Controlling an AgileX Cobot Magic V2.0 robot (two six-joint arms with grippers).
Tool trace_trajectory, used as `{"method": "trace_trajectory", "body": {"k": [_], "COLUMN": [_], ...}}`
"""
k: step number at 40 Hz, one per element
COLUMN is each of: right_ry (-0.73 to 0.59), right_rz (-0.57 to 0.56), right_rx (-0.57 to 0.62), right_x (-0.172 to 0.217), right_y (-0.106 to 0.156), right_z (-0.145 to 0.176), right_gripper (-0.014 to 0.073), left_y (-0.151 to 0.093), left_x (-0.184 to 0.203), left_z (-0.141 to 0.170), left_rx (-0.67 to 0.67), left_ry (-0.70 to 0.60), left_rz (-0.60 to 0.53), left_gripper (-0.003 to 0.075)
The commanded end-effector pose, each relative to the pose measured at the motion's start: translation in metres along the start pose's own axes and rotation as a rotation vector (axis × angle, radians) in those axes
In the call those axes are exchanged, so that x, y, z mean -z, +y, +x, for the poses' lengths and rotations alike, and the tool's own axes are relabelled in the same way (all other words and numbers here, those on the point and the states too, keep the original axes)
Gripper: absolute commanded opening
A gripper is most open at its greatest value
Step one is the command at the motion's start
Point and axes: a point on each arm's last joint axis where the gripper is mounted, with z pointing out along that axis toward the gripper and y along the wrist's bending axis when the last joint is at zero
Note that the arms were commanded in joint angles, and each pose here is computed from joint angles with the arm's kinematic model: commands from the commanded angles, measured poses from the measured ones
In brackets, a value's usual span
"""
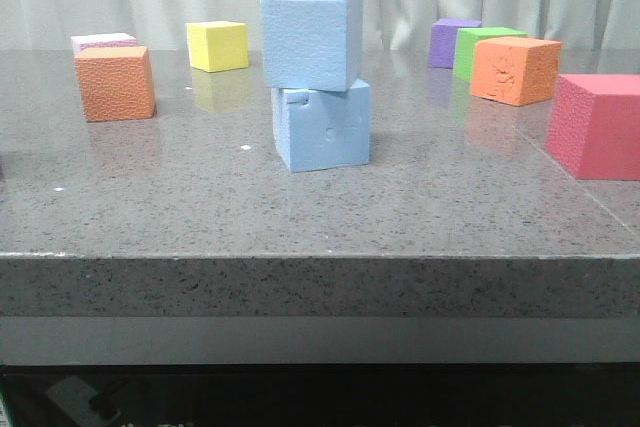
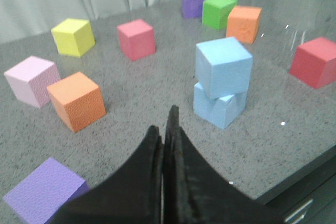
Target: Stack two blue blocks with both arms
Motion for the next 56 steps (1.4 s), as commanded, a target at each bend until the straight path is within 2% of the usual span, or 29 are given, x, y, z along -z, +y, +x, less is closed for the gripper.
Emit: {"method": "trace_trajectory", "body": {"k": [1,14,56], "right_ry": [-0.102,-0.102,-0.102], "right_rz": [-0.011,-0.011,-0.011], "right_rx": [0.012,0.012,0.012], "right_x": [0.002,0.002,0.002], "right_y": [0.002,0.002,0.002], "right_z": [-0.015,-0.015,-0.015], "right_gripper": [-0.0069,-0.0069,-0.0069], "left_y": [-0.002,-0.001,-0.002], "left_x": [0.012,0.038,0.035], "left_z": [-0.007,0.014,0.018], "left_rx": [0.004,0.013,0.021], "left_ry": [-0.189,-0.309,-0.298], "left_rz": [0.029,0.036,0.044], "left_gripper": [-0.0018,-0.0018,-0.0018]}}
